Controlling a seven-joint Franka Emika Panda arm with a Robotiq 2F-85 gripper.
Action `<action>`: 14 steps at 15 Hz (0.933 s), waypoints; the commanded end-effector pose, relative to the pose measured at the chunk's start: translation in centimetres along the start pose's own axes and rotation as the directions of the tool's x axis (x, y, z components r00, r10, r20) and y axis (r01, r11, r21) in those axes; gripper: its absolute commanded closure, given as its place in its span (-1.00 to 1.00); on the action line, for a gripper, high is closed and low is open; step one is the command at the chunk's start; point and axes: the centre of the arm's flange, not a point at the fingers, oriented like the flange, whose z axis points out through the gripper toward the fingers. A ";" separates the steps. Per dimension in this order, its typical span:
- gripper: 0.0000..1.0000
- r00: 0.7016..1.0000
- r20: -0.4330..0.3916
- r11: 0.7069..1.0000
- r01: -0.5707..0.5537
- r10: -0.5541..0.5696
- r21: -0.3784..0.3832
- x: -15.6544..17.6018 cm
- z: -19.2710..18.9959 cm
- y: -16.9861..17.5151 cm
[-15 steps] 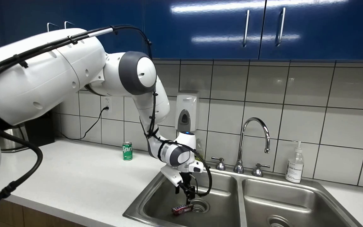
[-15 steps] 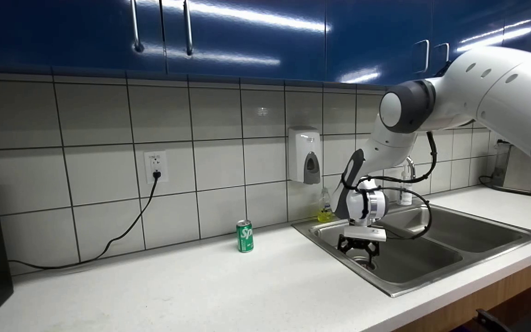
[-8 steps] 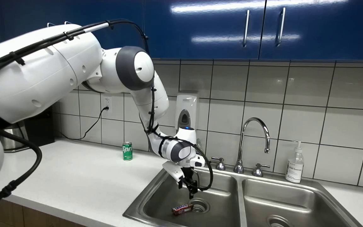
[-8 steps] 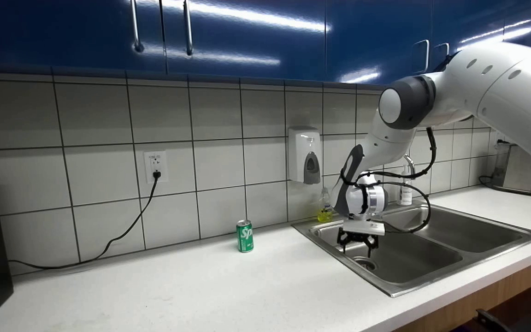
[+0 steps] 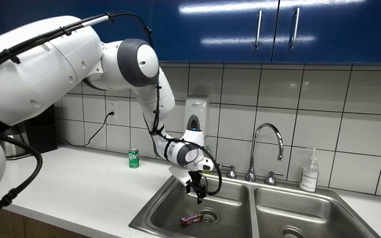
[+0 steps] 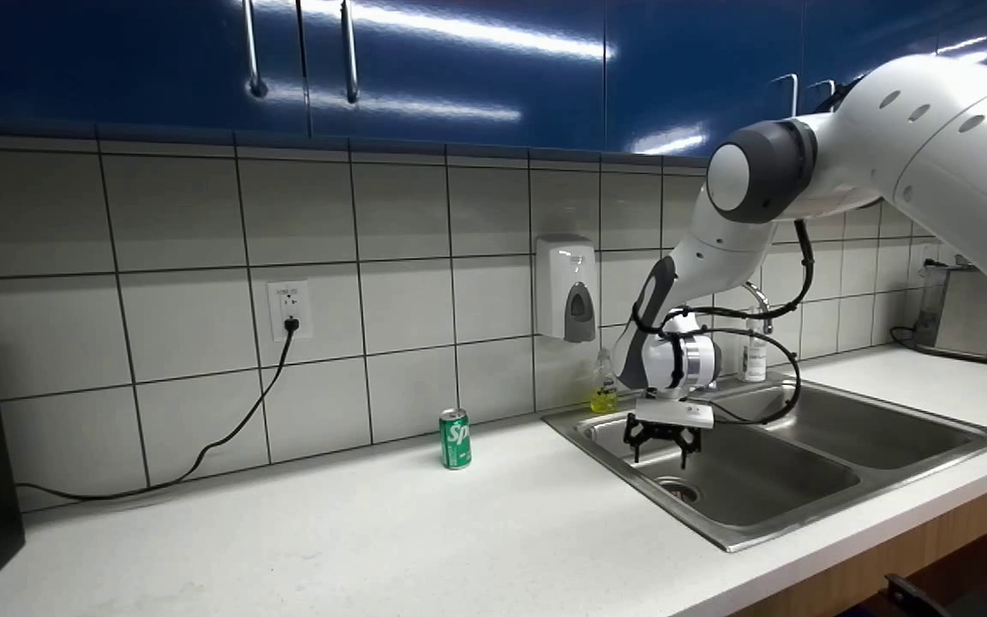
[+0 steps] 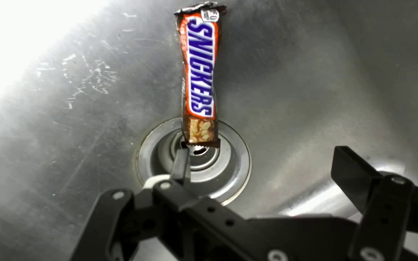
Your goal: Put the chocolate bar inside the sink
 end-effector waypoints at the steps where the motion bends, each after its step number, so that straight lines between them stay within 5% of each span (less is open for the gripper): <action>1: -1.00 1.000 -0.025 1.000 0.002 -0.003 -0.005 -2.2 -3.2 -0.2; 14: -1.00 0.991 -0.021 0.991 0.135 -0.135 0.001 -8.7 -9.2 -1.8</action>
